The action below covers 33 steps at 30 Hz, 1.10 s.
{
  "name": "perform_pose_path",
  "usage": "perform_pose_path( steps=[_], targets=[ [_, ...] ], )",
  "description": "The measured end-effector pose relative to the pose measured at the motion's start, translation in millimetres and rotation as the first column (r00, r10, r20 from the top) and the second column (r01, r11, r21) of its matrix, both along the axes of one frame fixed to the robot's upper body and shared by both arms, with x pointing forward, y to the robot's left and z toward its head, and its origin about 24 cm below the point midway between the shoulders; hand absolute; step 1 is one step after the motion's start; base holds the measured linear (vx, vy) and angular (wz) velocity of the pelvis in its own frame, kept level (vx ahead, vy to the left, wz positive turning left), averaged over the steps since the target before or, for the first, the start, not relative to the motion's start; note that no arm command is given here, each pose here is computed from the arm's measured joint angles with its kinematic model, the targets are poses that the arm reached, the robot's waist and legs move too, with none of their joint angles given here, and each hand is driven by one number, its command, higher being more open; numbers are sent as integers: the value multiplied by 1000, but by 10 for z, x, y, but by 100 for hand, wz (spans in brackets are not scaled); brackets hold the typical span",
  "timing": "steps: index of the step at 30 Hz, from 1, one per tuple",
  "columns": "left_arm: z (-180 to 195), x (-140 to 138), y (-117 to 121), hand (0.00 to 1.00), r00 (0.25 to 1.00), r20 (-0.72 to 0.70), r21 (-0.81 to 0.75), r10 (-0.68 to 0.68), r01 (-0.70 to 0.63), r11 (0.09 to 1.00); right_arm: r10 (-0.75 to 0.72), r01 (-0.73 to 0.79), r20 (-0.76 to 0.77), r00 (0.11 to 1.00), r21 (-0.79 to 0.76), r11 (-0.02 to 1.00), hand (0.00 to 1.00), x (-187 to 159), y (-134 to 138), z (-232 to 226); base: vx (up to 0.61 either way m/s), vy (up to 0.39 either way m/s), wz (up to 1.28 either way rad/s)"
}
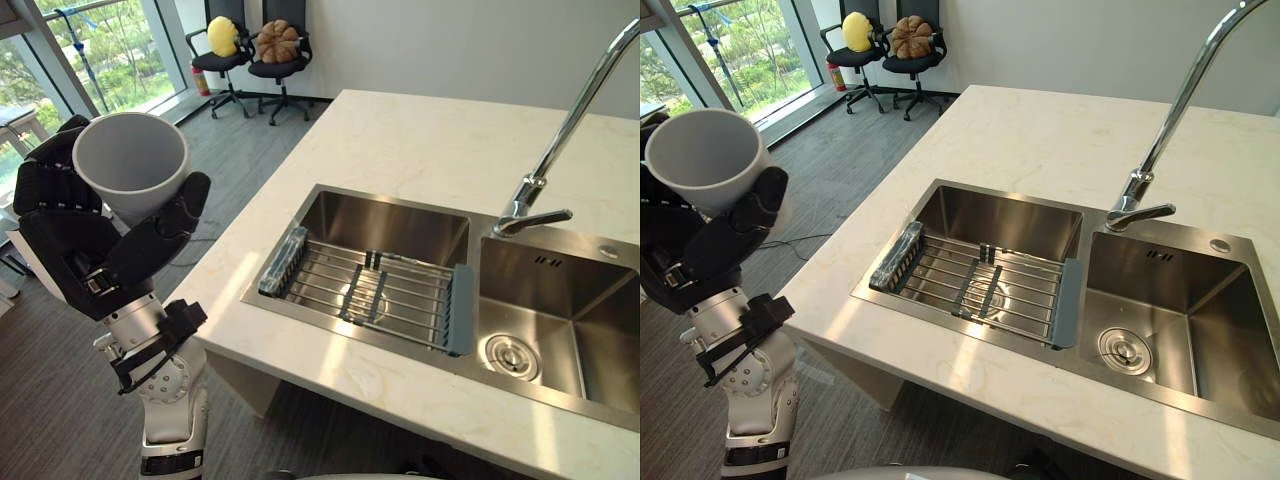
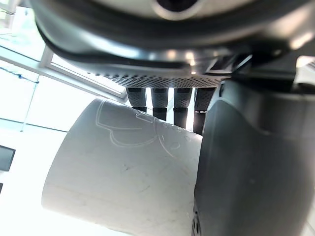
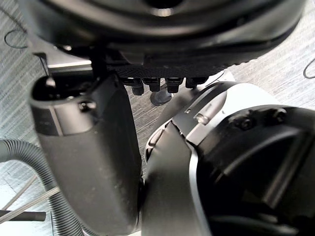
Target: Walk over to the sink, pick up the cup, carry it to the dishwasher, place the cup inside the dishwasher, then close the dishwasher door
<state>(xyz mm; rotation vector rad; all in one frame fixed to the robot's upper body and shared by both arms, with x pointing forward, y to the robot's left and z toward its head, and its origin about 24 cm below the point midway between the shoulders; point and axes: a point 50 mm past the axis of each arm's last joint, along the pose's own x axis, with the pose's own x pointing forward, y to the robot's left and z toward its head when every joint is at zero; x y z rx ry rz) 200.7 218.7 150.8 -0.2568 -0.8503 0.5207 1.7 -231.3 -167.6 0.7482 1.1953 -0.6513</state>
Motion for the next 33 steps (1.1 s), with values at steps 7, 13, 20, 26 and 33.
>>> perform_pose_path(
  steps=[7, 13, 20, 26, 33],
  targets=[
    [-129, 3, 91, 0, 982, 29, -254, -185, 186, 949, -27, 27, -20, 999, 5, 1000, 100, -43, 5, -6, 3, 2, 1],
    [-246, -3, 73, 0, 970, 9, -379, -241, 226, 897, -105, 104, -59, 993, -17, 994, 100, -197, -20, -9, 29, 58, 104],
    [-37, -13, 70, 0, 959, 73, -248, -274, 283, 926, -118, 113, -99, 988, -55, 992, 100, -305, -66, 4, 79, 124, 169],
    [35, -7, 8, 0, 950, 42, -128, -311, 313, 941, -157, 149, -96, 983, -88, 985, 100, -316, -132, 20, -38, 178, 67],
    [259, 174, -341, 0, 856, 54, 76, -514, 510, 857, -276, 272, -16, 961, -120, 955, 100, -316, -174, 54, 137, 156, 161]
  ],
)
